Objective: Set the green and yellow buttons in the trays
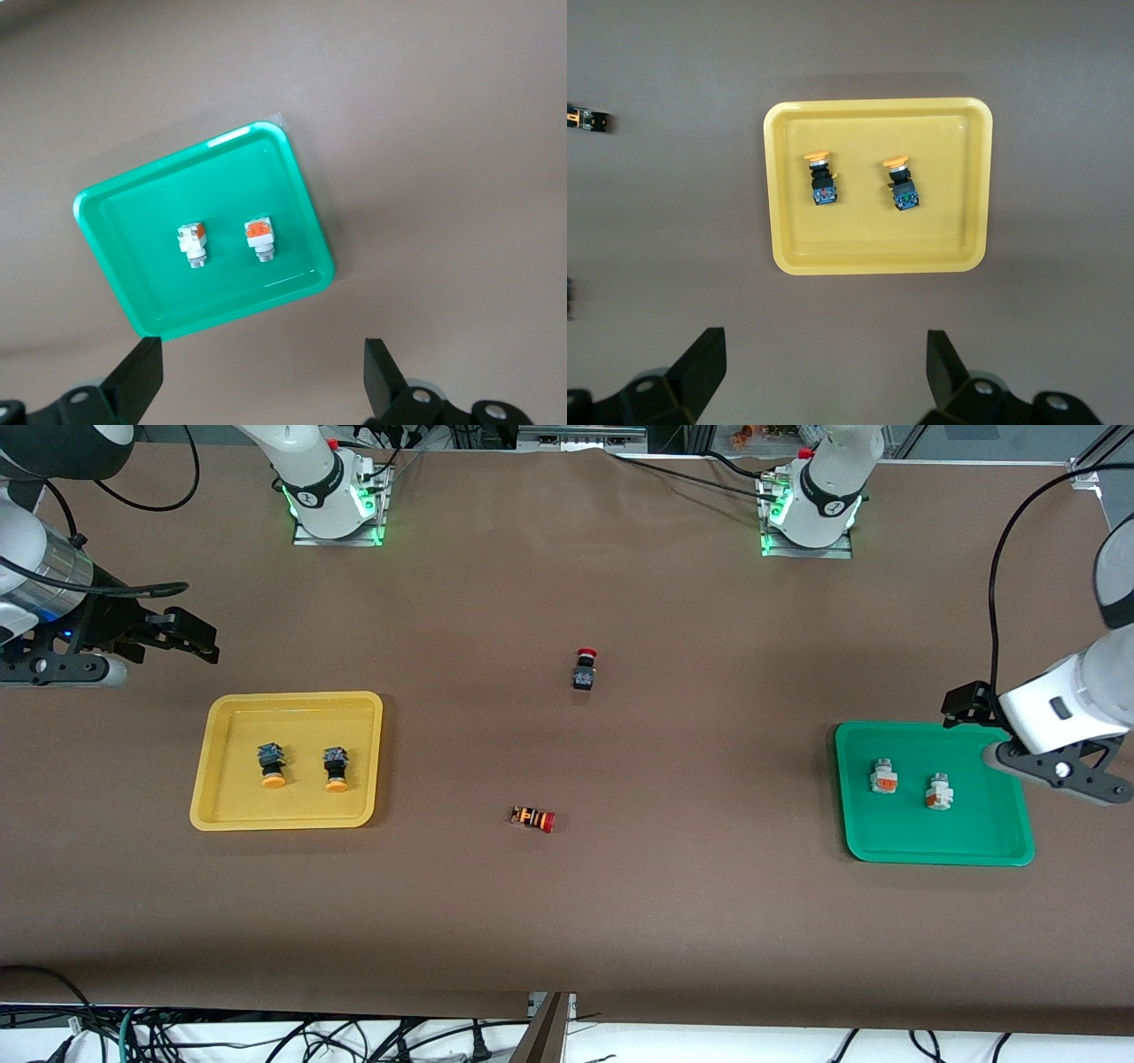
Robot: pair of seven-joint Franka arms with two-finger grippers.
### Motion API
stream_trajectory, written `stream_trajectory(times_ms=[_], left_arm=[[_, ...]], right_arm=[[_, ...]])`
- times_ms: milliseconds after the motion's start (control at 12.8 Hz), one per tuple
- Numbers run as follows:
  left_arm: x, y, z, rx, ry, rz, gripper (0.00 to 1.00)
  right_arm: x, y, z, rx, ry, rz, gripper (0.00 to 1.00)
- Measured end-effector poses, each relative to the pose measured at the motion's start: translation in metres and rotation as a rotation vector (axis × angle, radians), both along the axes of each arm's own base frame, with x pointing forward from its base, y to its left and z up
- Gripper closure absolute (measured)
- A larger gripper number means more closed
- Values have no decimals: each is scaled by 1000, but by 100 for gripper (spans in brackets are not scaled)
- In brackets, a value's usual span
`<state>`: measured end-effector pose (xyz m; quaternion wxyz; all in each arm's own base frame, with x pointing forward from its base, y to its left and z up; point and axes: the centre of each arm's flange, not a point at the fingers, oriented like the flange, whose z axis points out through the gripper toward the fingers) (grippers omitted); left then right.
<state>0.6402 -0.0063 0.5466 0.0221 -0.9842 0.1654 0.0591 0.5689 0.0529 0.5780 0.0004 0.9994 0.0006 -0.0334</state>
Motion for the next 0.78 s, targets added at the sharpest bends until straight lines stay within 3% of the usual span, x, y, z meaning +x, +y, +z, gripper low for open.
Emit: stream_trajectory(times_ms=[235,471,784], left_arm=[[-23,2,43,-40,-46,189,0],[-63,-10,67,-35,-100,354,0],[-85,-14,61,-32,-111,388,0]], right_arm=[[0,-1,0,1,2,16,0],[0,-2,0,2,3,33,0],[1,-2,-1,3,6,62,0]])
